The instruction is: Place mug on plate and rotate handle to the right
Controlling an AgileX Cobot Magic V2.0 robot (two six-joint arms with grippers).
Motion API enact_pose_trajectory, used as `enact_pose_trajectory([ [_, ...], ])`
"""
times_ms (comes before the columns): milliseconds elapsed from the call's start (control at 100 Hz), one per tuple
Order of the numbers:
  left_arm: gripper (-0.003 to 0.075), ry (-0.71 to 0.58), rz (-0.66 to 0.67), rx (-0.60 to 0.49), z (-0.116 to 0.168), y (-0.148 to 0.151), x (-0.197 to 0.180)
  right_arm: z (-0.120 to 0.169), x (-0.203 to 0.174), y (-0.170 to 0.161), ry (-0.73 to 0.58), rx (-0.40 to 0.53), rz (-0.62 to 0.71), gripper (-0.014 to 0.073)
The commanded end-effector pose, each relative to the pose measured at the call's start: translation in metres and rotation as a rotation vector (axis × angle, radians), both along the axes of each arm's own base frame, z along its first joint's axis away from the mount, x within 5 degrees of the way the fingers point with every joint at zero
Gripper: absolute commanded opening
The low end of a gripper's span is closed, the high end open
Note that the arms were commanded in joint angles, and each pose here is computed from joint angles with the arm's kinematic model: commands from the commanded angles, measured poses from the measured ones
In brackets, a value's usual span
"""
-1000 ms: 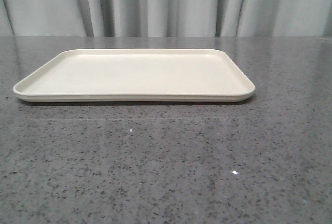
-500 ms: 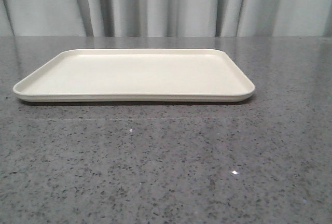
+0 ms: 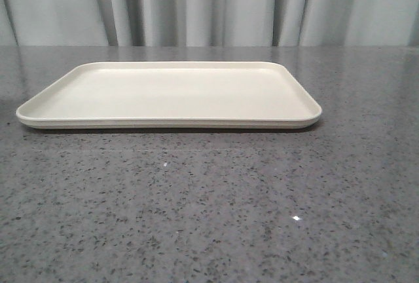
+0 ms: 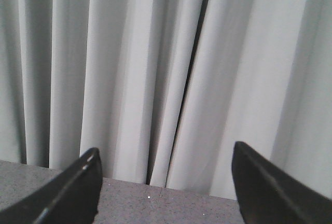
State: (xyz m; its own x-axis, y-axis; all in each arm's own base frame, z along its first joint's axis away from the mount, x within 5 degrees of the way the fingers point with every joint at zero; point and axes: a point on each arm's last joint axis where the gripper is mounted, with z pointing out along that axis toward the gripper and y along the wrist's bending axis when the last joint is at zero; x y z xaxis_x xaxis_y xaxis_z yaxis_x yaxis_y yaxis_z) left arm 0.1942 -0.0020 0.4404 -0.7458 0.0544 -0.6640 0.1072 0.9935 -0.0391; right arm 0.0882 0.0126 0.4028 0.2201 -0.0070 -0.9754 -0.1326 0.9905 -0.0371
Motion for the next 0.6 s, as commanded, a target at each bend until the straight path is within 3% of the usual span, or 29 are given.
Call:
enact_pose_trajectory([
  [0, -0.002, -0.098, -0.038, -0.041, 0.025, -0.006, 0.003, 0.014, -0.001, -0.003, -0.059, -0.002, -0.037, 0.0528],
  [280, -0.002, -0.149, -0.196, -0.067, 0.052, -0.038, 0.026, 0.014, -0.001, -0.003, -0.059, -0.002, -0.037, 0.0528],
  [590, -0.002, -0.1, -0.362, -0.09, 0.045, -0.095, 0.065, 0.014, -0.001, -0.003, -0.059, -0.002, -0.037, 0.0528],
])
